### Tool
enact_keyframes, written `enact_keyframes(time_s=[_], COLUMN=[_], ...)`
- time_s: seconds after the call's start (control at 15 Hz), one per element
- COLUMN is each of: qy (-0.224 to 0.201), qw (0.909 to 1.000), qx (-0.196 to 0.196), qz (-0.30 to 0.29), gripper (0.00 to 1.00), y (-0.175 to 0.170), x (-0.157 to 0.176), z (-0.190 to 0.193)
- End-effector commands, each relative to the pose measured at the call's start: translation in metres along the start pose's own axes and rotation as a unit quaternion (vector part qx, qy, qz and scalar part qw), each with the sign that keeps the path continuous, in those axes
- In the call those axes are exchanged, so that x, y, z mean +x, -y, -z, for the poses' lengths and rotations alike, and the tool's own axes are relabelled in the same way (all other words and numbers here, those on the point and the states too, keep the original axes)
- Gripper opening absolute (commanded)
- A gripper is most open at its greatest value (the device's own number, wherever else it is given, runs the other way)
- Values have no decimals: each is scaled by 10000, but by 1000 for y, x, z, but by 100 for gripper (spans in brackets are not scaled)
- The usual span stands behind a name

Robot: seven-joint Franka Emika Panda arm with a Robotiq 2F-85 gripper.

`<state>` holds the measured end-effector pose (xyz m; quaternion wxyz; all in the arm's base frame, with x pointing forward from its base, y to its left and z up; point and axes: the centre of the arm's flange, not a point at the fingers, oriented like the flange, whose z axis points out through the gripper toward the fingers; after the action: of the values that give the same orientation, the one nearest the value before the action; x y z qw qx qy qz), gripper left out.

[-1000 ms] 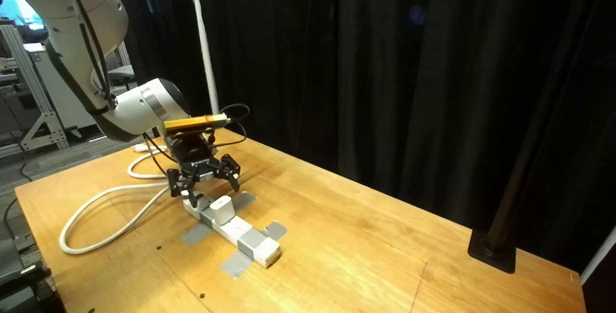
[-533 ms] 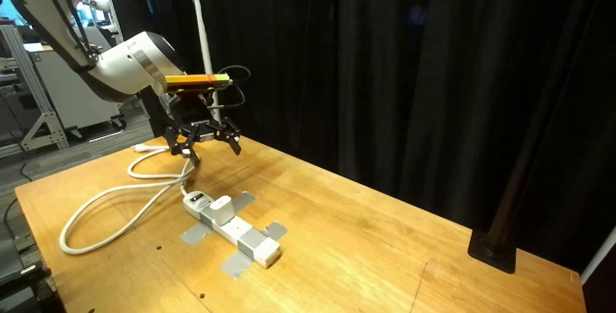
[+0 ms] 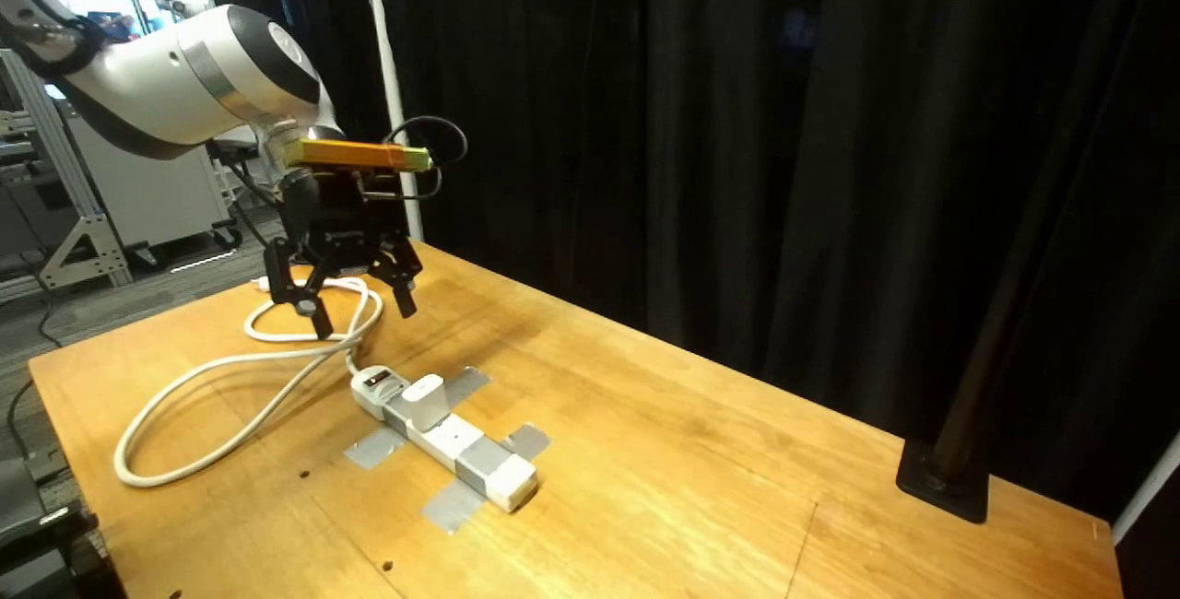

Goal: Plug the charger head into the extension cable

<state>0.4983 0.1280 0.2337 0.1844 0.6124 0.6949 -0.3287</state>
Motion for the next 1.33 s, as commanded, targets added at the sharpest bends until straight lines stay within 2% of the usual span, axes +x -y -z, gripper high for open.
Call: enact_keyframes(time_s=[0.0, 0.07, 0.2, 0.27, 0.4, 0.6, 0.87, 1.13, 1.2, 1.27], qy=[-560, -596, -517, -498, -518, -865, -1706, -2615, -2763, -2418], qw=[9979, 9978, 9966, 9940, 9876, 9783, 9637, 9424, 9400, 9468], qx=[-278, -285, 205, 337, 510, 502, 305, -133, -356, -71], qz=[164, 33, -614, -911, -1394, -1812, -2032, -2083, -1968, -2124], gripper=[100, 100, 100, 75, 66, 42, 11, 4, 9, 10], y=[64, 74, 89, 95, 102, 105, 98, 80, 75, 71], x=[-19, -19, -21, -23, -31, -51, -76, -84, -83, -80], z=[4, 8, 13, 16, 24, 34, 29, 24, 25, 26])
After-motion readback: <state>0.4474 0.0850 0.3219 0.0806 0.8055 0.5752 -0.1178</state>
